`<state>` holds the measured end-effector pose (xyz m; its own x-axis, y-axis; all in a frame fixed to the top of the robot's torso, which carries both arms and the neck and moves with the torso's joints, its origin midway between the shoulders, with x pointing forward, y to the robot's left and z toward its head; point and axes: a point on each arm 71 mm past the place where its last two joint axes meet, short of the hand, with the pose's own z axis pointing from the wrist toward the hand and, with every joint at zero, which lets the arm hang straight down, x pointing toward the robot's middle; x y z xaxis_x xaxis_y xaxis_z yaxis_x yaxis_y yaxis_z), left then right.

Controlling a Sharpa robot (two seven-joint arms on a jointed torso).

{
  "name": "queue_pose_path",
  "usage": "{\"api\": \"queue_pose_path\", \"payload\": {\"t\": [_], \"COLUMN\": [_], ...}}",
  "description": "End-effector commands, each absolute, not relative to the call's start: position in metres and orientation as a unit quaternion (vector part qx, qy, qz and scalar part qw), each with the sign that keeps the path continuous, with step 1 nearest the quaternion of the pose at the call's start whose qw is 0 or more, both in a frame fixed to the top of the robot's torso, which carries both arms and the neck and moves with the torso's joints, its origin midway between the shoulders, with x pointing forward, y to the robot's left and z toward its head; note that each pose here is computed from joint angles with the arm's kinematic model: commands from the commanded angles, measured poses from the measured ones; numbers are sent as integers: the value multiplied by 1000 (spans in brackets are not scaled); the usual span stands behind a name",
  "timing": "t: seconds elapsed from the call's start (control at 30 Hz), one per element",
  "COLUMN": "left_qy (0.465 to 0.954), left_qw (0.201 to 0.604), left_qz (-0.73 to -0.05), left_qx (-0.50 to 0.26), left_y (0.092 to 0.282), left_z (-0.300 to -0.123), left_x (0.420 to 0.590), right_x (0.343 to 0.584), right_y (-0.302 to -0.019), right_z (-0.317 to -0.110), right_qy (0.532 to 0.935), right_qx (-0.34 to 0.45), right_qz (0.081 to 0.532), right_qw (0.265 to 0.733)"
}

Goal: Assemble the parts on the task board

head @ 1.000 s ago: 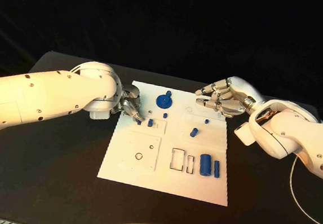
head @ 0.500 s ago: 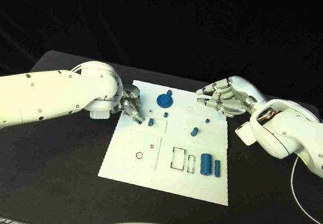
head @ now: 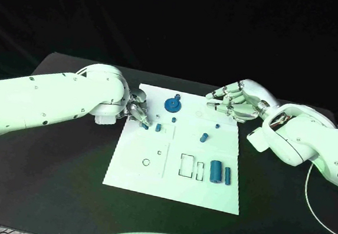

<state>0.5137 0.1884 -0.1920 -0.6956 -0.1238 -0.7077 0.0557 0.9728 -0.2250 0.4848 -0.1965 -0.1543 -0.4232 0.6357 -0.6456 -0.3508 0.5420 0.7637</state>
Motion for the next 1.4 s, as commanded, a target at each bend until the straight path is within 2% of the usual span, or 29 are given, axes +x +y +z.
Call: {"api": "queue_pose_path", "payload": {"t": [0.03,1.4], "left_qy": [918,917], "left_qw": [380,388], "left_qz": [-104,-86], "left_qx": [-33,-25], "left_y": [189,187], "left_z": [-195,-195], "left_x": [513,517], "right_x": [484,483], "right_y": [-196,-196], "right_z": [-155,-154], "right_qy": [704,703], "right_qx": [98,97], "right_qz": [470,472], "right_qw": [524,523]}}
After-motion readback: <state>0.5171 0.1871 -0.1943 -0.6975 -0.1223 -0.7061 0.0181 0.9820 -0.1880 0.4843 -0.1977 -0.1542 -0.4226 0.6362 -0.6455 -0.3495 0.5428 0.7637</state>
